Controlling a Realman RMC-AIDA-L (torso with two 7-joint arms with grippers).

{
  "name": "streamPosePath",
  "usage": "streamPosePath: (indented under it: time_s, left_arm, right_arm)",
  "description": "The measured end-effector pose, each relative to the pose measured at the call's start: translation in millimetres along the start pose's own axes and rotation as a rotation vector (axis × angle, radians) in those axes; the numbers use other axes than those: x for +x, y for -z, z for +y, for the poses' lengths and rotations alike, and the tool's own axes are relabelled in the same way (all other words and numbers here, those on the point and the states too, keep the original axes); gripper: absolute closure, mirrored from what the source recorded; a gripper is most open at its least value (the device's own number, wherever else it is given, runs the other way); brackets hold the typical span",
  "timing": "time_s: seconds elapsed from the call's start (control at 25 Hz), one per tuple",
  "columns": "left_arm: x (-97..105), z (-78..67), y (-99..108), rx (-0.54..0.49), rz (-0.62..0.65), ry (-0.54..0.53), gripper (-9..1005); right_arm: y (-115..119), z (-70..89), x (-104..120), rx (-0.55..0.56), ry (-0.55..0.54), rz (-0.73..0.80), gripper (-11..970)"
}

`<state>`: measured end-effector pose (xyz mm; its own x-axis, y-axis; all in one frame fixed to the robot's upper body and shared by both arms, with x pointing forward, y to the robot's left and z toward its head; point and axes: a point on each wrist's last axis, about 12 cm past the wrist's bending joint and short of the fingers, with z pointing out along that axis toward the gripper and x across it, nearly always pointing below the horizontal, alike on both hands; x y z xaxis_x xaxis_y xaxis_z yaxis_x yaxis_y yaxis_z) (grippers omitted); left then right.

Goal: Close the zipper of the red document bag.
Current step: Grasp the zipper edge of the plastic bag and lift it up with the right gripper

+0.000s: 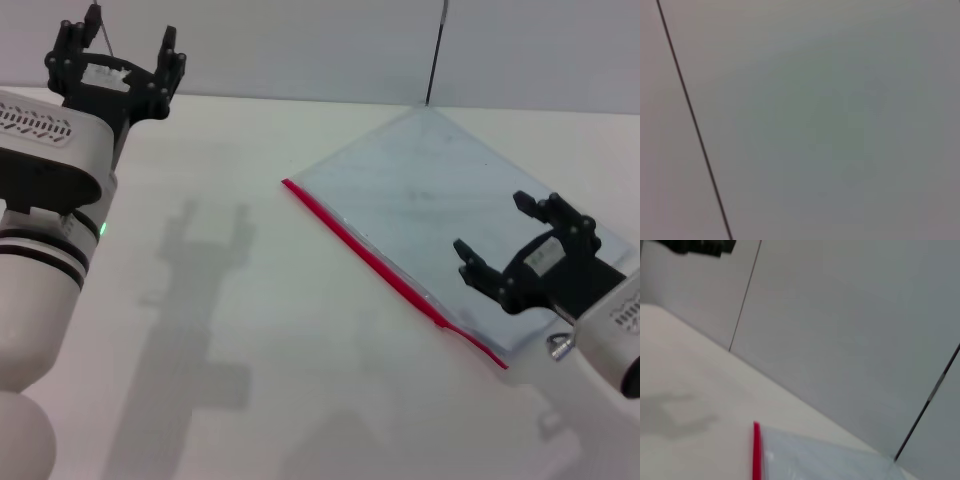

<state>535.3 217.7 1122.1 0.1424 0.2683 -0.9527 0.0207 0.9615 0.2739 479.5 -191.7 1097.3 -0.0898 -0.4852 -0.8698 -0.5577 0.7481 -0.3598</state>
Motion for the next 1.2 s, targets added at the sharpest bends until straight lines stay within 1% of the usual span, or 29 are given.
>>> streamPosePath:
  time_s: [0.24,0.44,0.72,0.88,1.2]
  left_arm:
    - [1,3.1,-1,-0.015,0.011,-0.018,243]
    - [2,4.7,0,-0.019,0.016,-0.021,243]
    - [3,9.4,0,-0.038,0.019,-0.021,243]
    - [4,10.2,-1,-0.044,0.022,-0.02,243]
    - [3,9.5,-1,-0.044,0.02,-0.017,244]
  right_arm:
    - [12,-2.8,10,-0.024,0.075,0.061,143]
    - [15,1.4,17,-0.076,0.167,0.118,143]
    - [14,8.1,18,-0.184,0.178,0.144,144]
    - [12,5.5,20,-0.209,0.18,0.159,144]
    - [0,3.0,32,-0.244,0.184,0.198,144]
